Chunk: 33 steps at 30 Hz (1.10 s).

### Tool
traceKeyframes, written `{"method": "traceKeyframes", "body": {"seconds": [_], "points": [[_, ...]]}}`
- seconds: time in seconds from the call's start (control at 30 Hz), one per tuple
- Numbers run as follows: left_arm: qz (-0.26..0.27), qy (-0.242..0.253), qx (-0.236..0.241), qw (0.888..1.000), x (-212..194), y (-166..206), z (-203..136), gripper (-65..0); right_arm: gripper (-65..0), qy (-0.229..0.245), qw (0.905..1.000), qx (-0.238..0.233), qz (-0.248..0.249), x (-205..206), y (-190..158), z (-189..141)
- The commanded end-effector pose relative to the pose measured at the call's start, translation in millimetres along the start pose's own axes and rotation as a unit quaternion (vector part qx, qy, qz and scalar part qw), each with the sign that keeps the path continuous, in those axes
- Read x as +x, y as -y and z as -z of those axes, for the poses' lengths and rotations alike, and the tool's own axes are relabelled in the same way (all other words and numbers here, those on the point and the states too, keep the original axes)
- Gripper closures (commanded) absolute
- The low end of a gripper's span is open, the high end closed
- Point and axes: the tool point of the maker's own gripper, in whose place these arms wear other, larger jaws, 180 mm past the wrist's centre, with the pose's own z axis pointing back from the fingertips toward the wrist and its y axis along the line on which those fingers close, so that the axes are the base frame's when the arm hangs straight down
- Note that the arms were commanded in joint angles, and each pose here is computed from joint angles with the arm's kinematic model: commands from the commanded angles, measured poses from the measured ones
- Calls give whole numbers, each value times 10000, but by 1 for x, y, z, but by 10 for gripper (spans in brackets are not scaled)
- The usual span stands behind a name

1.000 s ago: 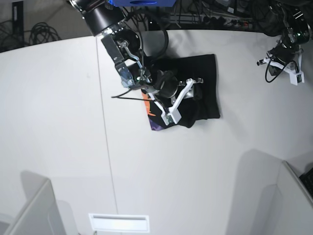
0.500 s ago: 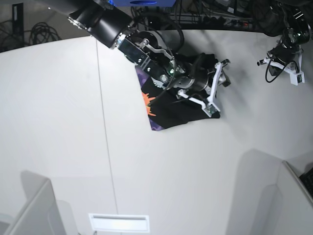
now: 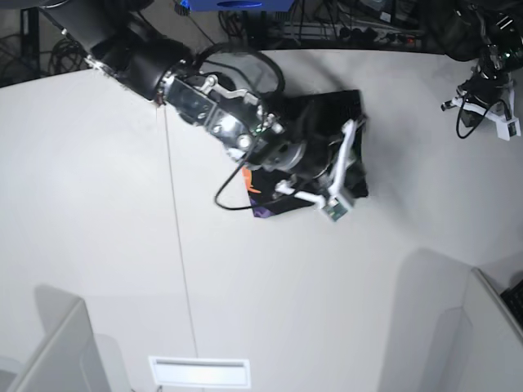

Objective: Fold the T-shirt properly
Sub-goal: 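Press the right gripper's folded end down onto the bundle and release, then withdraw the right gripper and reposition the left gripper at the bundle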

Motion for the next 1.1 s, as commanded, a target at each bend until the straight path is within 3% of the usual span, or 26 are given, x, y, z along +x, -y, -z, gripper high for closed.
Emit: {"method": "traceKeyframes", "body": {"seconds": [0.0, 0.2, 0.37, 0.5, 0.7, 0.83, 0.93, 1.07], "points": [[24, 195, 79, 9998, 12, -7, -6, 0, -18, 296, 9995, 41, 37, 19, -1, -5], [-76, 317, 276, 9991, 18, -23, -13, 0, 0, 16, 9963, -674, 531, 2, 51, 5], [-73, 313, 270, 9991, 18, -23, -13, 0, 0, -198, 9928, -1167, 164, -16, 69, 12], [-66, 289, 257, 9992, 16, -22, -12, 0, 0, -324, 9954, -890, -176, -27, 30, 25], [-63, 279, 231, 9993, 16, -20, -11, 0, 0, -495, 9963, -81, -705, -36, -60, 50], [-72, 290, 249, 9992, 17, -21, -12, 0, 0, 203, 9928, 508, -1065, 6, -108, 21], [-125, 238, 285, 9992, 13, -26, -11, 0, 0, 360, 9950, 156, -913, 22, -70, -1], [-89, 69, 164, 9998, 0, -18, -10, 0, 0, 450, 9960, -764, -87, 21, 22, -30]]}}
